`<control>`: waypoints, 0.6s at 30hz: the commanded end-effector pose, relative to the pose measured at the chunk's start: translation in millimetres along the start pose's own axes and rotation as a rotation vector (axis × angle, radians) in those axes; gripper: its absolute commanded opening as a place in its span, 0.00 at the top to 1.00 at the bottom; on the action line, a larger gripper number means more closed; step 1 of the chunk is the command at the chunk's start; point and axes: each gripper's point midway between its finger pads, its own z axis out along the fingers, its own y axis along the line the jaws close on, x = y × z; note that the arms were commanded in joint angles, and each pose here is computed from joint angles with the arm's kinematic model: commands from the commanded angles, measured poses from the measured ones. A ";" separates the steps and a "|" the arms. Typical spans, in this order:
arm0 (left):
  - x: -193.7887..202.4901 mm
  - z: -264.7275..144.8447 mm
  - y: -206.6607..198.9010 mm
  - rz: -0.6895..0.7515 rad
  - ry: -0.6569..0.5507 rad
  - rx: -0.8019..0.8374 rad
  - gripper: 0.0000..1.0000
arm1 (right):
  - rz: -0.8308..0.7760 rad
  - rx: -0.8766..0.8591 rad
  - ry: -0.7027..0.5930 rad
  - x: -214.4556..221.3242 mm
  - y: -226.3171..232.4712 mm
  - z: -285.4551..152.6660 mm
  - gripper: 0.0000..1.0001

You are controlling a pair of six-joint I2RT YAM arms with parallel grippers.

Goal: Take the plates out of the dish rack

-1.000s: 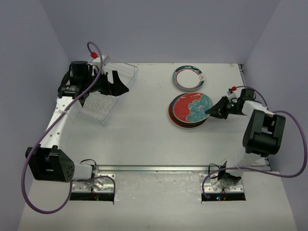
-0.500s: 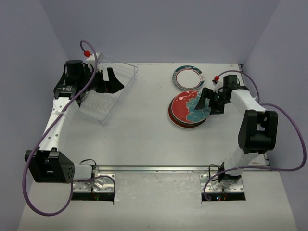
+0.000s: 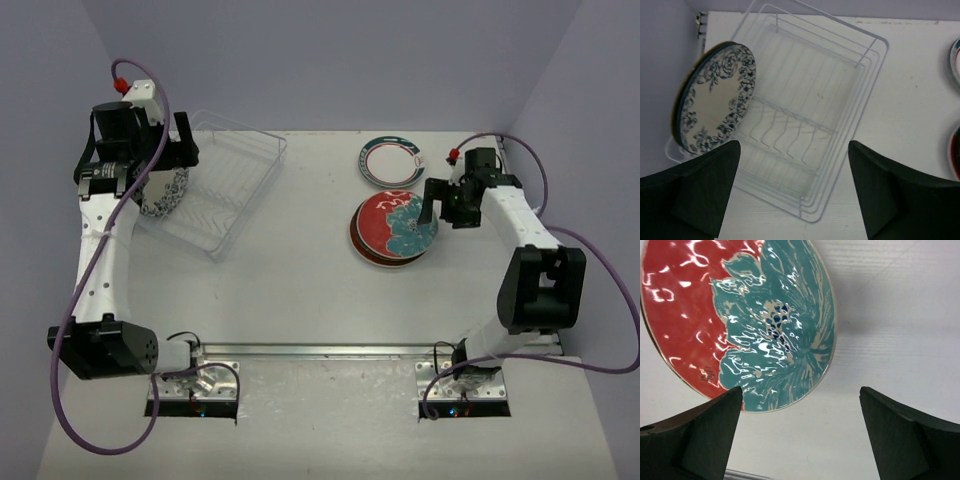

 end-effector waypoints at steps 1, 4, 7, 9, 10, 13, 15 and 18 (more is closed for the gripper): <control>7.3 -0.5 30.0 0.209 0.115 -0.032 0.30 | -0.172 -0.046 -0.146 -20.2 33.7 -21.6 0.01; 23.6 7.0 43.8 0.234 0.211 -0.026 0.46 | -0.272 -0.057 -0.169 -15.9 56.5 -23.5 0.01; 36.2 8.9 63.6 0.257 0.258 -0.089 0.53 | -0.337 -0.052 -0.184 -11.2 75.3 -24.0 0.01; 45.0 9.9 74.7 0.260 0.279 -0.127 0.53 | -0.348 -0.063 -0.190 -9.1 87.1 -23.3 0.01; 51.3 11.7 77.7 0.257 0.291 -0.134 0.53 | -0.352 -0.070 -0.189 -7.9 91.1 -22.6 0.01; 63.1 14.0 85.7 0.250 0.286 -0.161 0.53 | -0.355 -0.081 -0.191 -6.1 100.9 -17.6 0.01; 70.2 18.1 87.1 0.242 0.274 -0.162 0.52 | -0.362 -0.090 -0.189 -4.8 107.1 -15.1 0.01; 79.6 24.9 91.5 0.239 0.261 -0.184 0.53 | -0.370 -0.107 -0.167 2.0 113.0 -10.4 0.01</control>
